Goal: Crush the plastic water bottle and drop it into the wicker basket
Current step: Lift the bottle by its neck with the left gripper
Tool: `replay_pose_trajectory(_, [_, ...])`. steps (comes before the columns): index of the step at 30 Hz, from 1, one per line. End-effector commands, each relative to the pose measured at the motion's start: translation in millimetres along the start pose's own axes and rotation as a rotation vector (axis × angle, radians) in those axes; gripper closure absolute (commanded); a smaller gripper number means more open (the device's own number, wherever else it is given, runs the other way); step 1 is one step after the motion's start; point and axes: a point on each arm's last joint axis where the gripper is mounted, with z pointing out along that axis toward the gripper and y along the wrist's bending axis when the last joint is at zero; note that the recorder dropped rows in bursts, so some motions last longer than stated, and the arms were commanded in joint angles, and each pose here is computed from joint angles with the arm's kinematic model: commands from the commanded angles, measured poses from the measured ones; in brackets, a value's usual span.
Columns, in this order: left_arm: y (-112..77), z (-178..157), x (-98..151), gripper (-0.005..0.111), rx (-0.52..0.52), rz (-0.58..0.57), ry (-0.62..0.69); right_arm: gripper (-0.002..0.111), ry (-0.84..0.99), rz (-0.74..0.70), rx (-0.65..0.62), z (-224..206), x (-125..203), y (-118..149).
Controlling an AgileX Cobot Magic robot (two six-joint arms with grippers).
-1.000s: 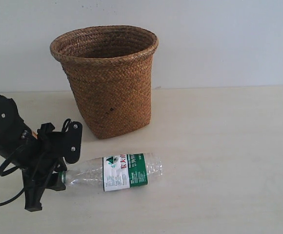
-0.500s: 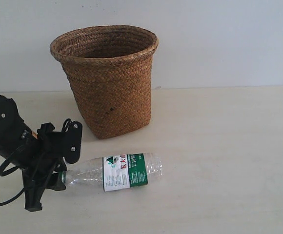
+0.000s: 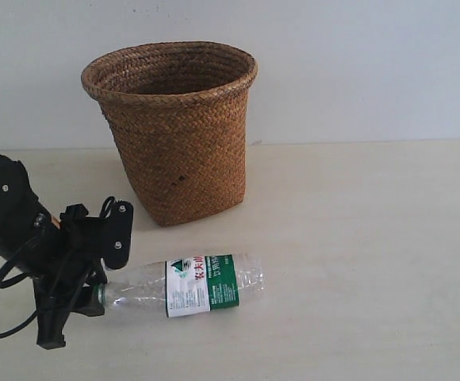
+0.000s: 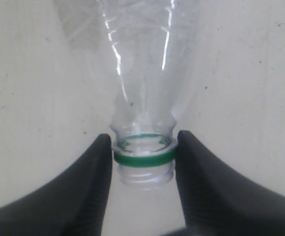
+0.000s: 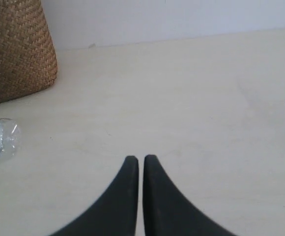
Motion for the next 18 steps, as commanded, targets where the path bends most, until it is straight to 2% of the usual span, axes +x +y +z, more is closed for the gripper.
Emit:
replay_pose_trajectory(1, [-1.4,-14,-5,0.103,0.001,-0.039,-0.029,0.108,-0.003,-0.035,0.008,0,1,-1])
replay_pose_trajectory(8, [-14.1,-74,-13,0.103,0.017,-0.083,-0.123,0.108,-0.003,-0.034,0.008,0,1,-1])
replay_pose_trajectory(12, [-30.6,-127,-18,0.103,-0.016,-0.095,-0.229,0.108,-0.003,-0.032,0.008,0,1,-1])
replay_pose_trajectory(15, [-44.9,-165,-17,0.103,-0.082,-0.072,-0.29,0.108,-0.003,-0.032,0.008,0,1,-1])
replay_pose_trajectory(18, [-52.1,-181,-16,0.103,-0.115,-0.067,-0.313,0.108,-0.003,-0.032,0.008,0,1,-1])
